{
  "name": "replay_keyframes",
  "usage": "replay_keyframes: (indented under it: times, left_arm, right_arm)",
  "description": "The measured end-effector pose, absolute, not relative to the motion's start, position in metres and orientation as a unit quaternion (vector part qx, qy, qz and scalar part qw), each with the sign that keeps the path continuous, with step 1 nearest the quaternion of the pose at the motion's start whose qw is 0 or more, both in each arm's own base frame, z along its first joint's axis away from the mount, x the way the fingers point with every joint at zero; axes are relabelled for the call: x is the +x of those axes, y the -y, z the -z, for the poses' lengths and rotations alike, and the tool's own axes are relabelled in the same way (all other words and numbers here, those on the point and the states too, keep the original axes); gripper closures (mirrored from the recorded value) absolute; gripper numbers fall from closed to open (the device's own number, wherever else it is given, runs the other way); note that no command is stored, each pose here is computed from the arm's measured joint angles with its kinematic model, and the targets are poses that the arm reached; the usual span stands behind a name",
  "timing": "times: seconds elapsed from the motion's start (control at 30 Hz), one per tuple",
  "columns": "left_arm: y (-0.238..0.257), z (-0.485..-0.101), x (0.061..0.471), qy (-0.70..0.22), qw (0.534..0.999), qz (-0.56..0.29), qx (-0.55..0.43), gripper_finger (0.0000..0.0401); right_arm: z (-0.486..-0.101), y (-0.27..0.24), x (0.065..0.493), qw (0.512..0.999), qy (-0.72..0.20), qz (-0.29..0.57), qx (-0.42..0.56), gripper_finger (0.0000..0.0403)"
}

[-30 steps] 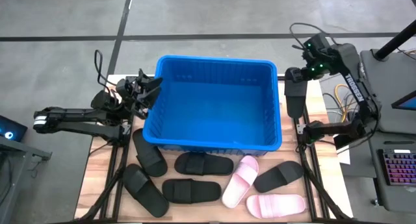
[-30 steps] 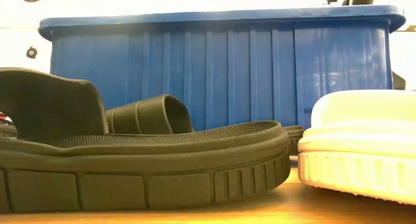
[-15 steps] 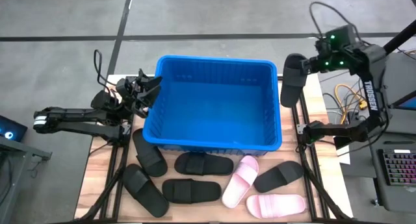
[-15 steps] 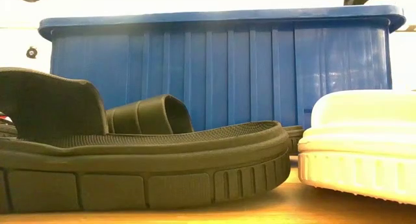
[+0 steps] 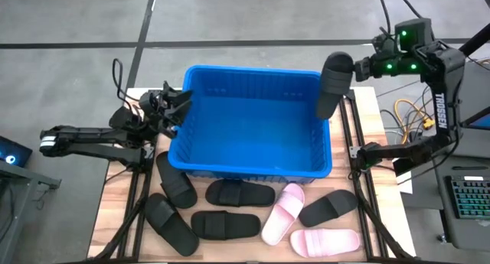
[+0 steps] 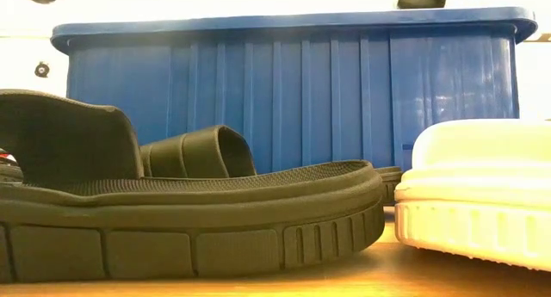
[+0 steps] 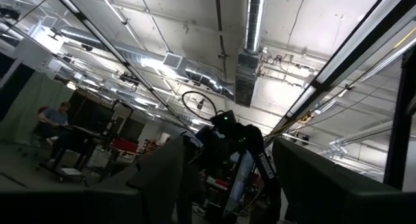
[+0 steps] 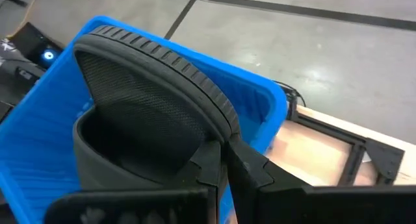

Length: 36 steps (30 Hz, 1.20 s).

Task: Pick and place slides into bin
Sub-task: Put the black slide into the blue container

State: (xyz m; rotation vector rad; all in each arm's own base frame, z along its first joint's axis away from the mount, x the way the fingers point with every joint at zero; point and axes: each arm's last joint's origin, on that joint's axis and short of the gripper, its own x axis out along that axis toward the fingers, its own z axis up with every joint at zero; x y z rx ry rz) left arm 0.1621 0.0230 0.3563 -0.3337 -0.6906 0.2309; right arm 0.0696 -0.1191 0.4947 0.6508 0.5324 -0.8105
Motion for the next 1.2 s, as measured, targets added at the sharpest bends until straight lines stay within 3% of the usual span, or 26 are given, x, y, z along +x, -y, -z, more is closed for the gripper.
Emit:
replay_keyframes:
  times: [0.3, 0.63, 1.2]
  left_arm:
    - [-0.023, -0.354, 0.167, 0.327, 0.925, -0.116, -0.156, 0.0178]
    - [-0.025, -0.357, 0.16, 0.32, 0.927, -0.19, -0.048, 0.0178]
    - [-0.025, -0.358, 0.156, 0.311, 0.924, -0.224, -0.006, 0.0178]
  right_arm:
    - [-0.476, 0.137, 0.086, 0.826, -0.272, 0.337, 0.361, 0.0394]
    - [-0.469, 0.158, 0.13, 0.822, -0.267, 0.301, 0.403, 0.0394]
    - [-0.414, 0.182, 0.204, 0.716, -0.411, 0.362, 0.433, 0.0394]
